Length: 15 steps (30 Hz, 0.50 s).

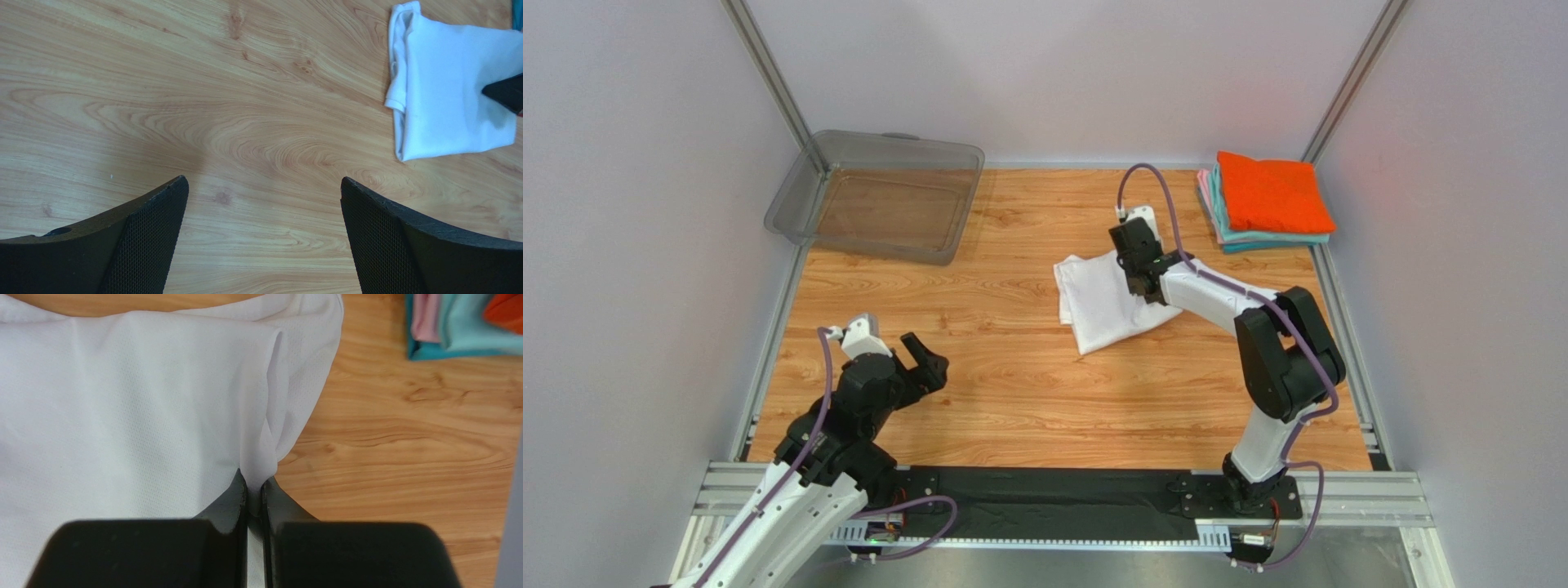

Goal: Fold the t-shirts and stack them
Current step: Neatly place the folded tshirt to the corner

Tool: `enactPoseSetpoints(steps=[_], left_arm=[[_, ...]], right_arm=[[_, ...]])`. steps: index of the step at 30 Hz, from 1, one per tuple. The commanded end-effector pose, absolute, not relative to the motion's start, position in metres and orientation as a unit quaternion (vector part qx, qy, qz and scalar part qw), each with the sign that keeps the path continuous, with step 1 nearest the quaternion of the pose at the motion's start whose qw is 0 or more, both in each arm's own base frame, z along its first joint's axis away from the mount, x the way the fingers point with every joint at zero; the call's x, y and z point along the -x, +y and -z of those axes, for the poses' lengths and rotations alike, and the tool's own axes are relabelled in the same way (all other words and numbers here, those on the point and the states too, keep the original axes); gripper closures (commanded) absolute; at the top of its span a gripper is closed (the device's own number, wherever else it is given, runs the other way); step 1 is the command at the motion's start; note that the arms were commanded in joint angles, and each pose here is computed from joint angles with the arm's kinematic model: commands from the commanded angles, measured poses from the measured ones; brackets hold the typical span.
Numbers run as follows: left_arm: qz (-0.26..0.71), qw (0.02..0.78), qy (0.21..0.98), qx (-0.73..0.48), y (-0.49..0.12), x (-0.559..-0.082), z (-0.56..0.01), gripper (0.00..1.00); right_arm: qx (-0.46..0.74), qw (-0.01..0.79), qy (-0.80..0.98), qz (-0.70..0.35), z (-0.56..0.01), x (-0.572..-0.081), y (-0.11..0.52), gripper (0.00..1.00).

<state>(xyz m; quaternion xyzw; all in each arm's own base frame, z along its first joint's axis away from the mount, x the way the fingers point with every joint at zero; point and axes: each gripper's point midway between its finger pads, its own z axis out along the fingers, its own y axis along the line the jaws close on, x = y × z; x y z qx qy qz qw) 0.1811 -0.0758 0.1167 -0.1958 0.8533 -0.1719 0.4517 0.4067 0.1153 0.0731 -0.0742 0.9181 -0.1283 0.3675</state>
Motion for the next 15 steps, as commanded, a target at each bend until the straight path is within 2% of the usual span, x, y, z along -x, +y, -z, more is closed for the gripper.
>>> enactPoseSetpoints(steps=[1, 15], left_arm=[[0.168, 0.466, 0.843, 0.211, -0.070, -0.183, -0.128, 0.00], [0.126, 0.459, 0.849, 0.231, -0.057, -0.183, -0.118, 0.00]], right_arm=[[0.077, 0.426, 0.881, 0.188, -0.131, -0.446, 0.071, 1.00], [0.079, 0.491, 0.822, 0.276, -0.228, -0.522, -0.030, 1.00]])
